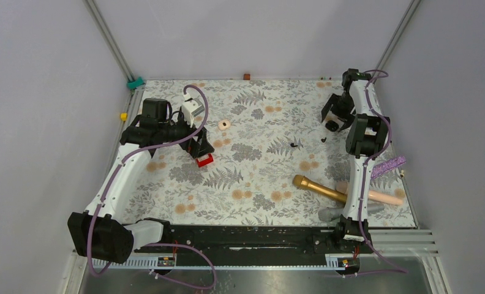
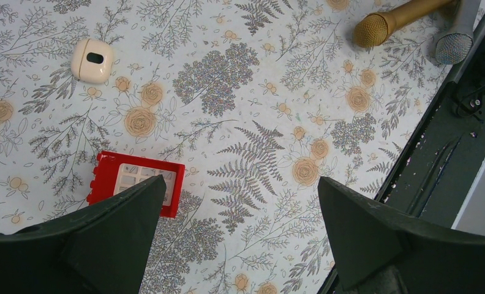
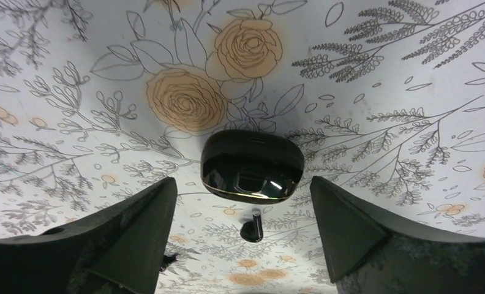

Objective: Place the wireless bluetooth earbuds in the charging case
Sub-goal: Pick up the charging case at the center of the board.

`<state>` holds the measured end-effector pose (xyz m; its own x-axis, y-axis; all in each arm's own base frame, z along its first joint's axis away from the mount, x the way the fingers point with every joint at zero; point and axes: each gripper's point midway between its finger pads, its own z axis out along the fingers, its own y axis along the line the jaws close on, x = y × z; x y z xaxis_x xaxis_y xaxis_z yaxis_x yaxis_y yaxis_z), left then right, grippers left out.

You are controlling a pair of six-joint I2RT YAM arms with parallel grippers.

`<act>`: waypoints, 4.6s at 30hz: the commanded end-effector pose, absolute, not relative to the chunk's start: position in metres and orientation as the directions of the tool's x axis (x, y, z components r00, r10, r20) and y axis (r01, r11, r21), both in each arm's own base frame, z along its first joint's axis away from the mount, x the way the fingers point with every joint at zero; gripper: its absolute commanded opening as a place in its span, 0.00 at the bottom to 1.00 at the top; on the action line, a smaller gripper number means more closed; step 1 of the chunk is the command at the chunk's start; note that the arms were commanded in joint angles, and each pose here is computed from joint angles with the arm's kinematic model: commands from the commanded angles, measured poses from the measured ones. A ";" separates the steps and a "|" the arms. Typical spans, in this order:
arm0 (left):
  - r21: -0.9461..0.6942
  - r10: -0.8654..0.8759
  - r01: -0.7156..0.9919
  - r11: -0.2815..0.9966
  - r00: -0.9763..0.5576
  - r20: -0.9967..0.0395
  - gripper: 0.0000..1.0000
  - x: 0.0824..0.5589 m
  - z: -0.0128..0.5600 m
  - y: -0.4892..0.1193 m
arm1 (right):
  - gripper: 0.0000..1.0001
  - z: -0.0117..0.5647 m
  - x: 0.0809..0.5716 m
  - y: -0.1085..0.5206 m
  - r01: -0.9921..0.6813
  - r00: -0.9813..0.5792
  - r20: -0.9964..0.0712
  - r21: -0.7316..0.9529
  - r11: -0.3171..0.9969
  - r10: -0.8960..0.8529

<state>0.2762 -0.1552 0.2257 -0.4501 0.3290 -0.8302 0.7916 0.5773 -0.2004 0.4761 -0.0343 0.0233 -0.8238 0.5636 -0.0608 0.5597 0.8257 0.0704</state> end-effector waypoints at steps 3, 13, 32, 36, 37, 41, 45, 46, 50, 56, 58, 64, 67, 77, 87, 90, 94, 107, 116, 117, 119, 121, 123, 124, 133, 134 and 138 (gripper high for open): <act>-0.171 0.318 0.817 0.551 -0.396 -0.862 0.99 0.278 0.235 -0.158 | 0.74 0.026 0.488 -0.034 0.588 -0.797 -0.098 0.103 0.802 0.597; -0.160 0.318 0.815 0.558 -0.388 -0.865 0.99 0.278 0.237 -0.156 | 0.66 0.017 0.487 -0.022 0.571 -0.811 -0.050 0.150 0.807 0.583; -0.149 0.316 0.813 0.563 -0.379 -0.870 0.99 0.277 0.241 -0.154 | 0.54 0.040 0.465 0.054 0.342 -0.934 -0.046 0.186 0.921 0.355; -0.149 0.310 0.810 0.566 -0.378 -0.872 0.99 0.278 0.240 -0.154 | 0.54 0.052 0.463 0.089 0.228 -0.966 -0.083 0.188 0.955 0.247; -0.149 0.311 0.811 0.565 -0.377 -0.872 0.99 0.278 0.240 -0.154 | 0.53 0.052 0.463 0.097 0.205 -0.971 -0.087 0.185 0.961 0.224; -0.151 0.310 0.810 0.567 -0.379 -0.872 0.99 0.278 0.240 -0.154 | 0.54 0.056 0.464 0.138 0.079 -0.987 -0.123 0.179 0.981 0.102; -0.150 0.310 0.810 0.567 -0.379 -0.872 0.98 0.278 0.240 -0.153 | 0.53 0.050 0.443 0.183 -0.079 -0.993 -0.106 0.175 0.981 -0.061; -0.149 0.310 0.810 0.567 -0.378 -0.872 0.99 0.278 0.240 -0.154 | 0.53 0.047 0.434 0.191 -0.120 -0.990 -0.089 0.163 0.979 -0.106; -0.149 0.309 0.812 0.565 -0.375 -0.874 0.99 0.278 0.240 -0.154 | 0.54 0.036 0.398 0.217 -0.303 -0.952 -0.003 0.113 0.946 -0.305; -0.130 0.306 0.811 0.570 -0.357 -0.883 0.99 0.276 0.245 -0.152 | 0.55 0.033 0.360 0.235 -0.454 -0.888 0.048 0.059 0.889 -0.457; -0.124 0.304 0.812 0.570 -0.348 -0.887 0.99 0.274 0.248 -0.151 | 0.59 0.039 0.362 0.237 -0.465 -0.885 0.021 0.032 0.885 -0.466; -0.089 0.315 0.819 0.567 -0.315 -0.895 0.99 0.275 0.252 -0.150 | 1.00 0.070 0.371 0.227 -0.483 -0.874 -0.032 -0.043 0.875 -0.484; -0.043 0.340 0.825 0.563 -0.279 -0.898 0.99 0.275 0.257 -0.147 | 0.99 0.106 0.373 0.214 -0.505 -0.851 -0.107 -0.100 0.857 -0.514; 0.057 0.383 0.843 0.535 -0.182 -0.906 0.99 0.264 0.273 -0.141 | 1.00 0.223 0.364 0.177 -0.400 -0.614 -0.667 -0.199 0.895 -0.423; 0.008 0.309 0.776 0.630 -0.241 -0.920 0.99 0.271 0.267 -0.136 | 0.99 0.139 0.346 0.218 -0.543 -0.734 -0.468 -0.029 0.839 -0.491; 0.020 0.288 0.781 0.624 -0.206 -0.935 0.99 0.267 0.275 -0.138 | 0.99 0.104 0.348 0.208 -0.550 -0.737 -0.383 -0.138 0.824 -0.556; 0.020 0.280 0.787 0.617 -0.196 -0.940 0.98 0.265 0.279 -0.140 | 0.99 0.074 0.343 0.197 -0.579 -0.735 -0.291 -0.201 0.790 -0.612; -0.006 0.250 0.791 0.612 -0.200 -0.947 0.98 0.261 0.282 -0.137 | 1.00 0.043 0.355 0.200 -0.602 -0.698 -0.181 -0.376 0.705 -0.693; -0.017 0.244 0.798 0.602 -0.205 -0.948 0.99 0.260 0.281 -0.138 | 0.99 0.046 0.382 0.191 -0.557 -0.686 -0.169 -0.504 0.660 -0.708; -0.017 0.244 0.798 0.602 -0.204 -0.948 0.98 0.260 0.282 -0.138 | 0.99 0.046 0.385 0.192 -0.555 -0.682 -0.170 -0.513 0.655 -0.711; -0.020 0.244 0.799 0.601 -0.207 -0.948 0.99 0.260 0.281 -0.138 | 0.99 0.048 0.392 0.193 -0.546 -0.676 -0.180 -0.529 0.650 -0.714; -0.024 0.242 0.799 0.601 -0.211 -0.947 0.99 0.261 0.280 -0.138 | 0.99 0.047 0.398 0.196 -0.543 -0.670 -0.185 -0.538 0.645 -0.719; -0.026 0.243 0.799 0.601 -0.214 -0.946 0.99 0.261 0.279 -0.138 | 1.00 0.047 0.404 0.199 -0.538 -0.665 -0.193 -0.547 0.642 -0.722; -0.028 0.242 0.800 0.600 -0.215 -0.946 0.99 0.261 0.279 -0.138 | 0.99 0.048 0.407 0.200 -0.535 -0.663 -0.198 -0.548 0.643 -0.722; -0.039 0.234 0.806 0.591 -0.217 -0.948 0.99 0.259 0.279 -0.139 | 0.99 0.063 0.440 0.193 -0.455 -0.669 -0.244 -0.612 0.647 -0.702; -0.039 0.233 0.807 0.589 -0.215 -0.948 0.99 0.259 0.280 -0.139 | 0.99 0.065 0.443 0.191 -0.443 -0.676 -0.255 -0.610 0.657 -0.692; -0.044 0.231 0.812 0.582 -0.217 -0.949 0.99 0.258 0.279 -0.140 | 0.99 0.063 0.449 0.193 -0.442 -0.693 -0.293 -0.549 0.709 -0.659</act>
